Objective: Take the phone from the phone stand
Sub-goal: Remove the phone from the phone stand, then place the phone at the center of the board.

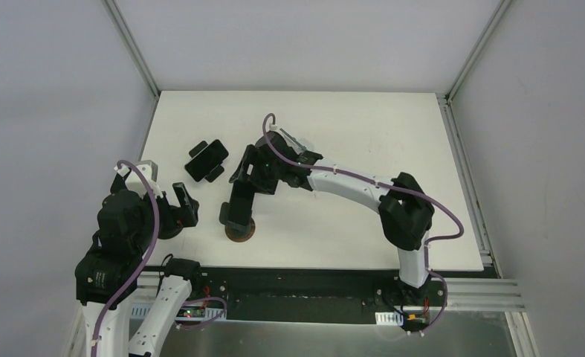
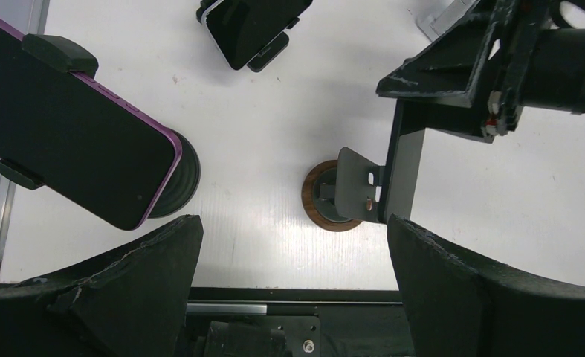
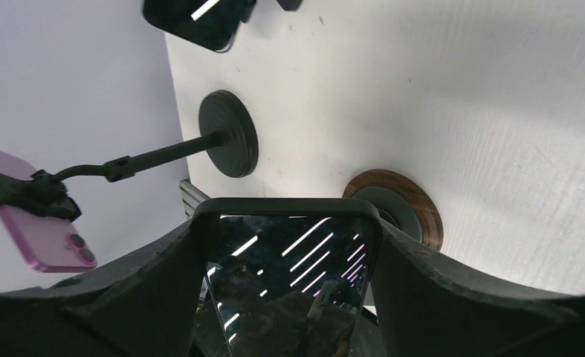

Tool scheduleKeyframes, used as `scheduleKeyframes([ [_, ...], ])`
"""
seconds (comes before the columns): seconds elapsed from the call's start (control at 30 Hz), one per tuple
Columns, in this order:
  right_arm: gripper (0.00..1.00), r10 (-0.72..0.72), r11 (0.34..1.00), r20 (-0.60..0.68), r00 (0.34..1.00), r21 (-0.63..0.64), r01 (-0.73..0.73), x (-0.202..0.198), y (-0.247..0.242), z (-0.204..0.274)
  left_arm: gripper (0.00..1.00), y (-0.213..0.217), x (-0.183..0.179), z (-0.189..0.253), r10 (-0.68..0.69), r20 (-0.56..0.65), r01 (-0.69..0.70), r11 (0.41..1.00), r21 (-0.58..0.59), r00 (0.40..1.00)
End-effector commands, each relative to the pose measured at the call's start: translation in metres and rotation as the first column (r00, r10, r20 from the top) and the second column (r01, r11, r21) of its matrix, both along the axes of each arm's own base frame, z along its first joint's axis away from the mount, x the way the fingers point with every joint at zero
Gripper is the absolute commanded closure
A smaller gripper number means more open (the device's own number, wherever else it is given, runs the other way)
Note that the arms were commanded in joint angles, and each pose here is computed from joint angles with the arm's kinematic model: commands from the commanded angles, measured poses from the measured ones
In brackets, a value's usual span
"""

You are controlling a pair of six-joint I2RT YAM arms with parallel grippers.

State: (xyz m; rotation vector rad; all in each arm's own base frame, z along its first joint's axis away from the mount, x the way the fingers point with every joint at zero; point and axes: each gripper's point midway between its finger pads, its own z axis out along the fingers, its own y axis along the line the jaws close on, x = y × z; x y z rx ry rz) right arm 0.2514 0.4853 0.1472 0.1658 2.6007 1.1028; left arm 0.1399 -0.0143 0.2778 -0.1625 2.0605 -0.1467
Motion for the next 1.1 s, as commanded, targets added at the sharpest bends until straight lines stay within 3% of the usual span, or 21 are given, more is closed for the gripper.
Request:
scheduleKeyframes([
  [0.0,0.59,-0.02,0.994,0.112,0.993,0.11,0.007,0.009,-0.011,0.071,0.0,-0.002,0.004,0.008,-0.023,0.033,0.022,1.0,0.012,0.999],
  [0.4,0.59,-0.065,0.995,0.181,0.981,0.091,0.05,0.015,-0.068,0.089,0.0,-0.002,0.004,0.008,-0.023,0.034,0.022,1.0,0.011,0.999],
  [0.73,0.57,-0.025,0.962,0.335,0.942,-0.25,0.114,0.01,-0.163,0.052,0.0,-0.003,0.005,0.011,-0.033,0.039,0.033,0.999,0.011,0.999],
  [1.07,0.56,-0.053,0.808,0.421,0.906,-0.515,0.287,0.009,-0.251,-0.002,0.0,-0.005,0.005,0.009,-0.039,0.033,0.039,0.999,0.009,0.999],
])
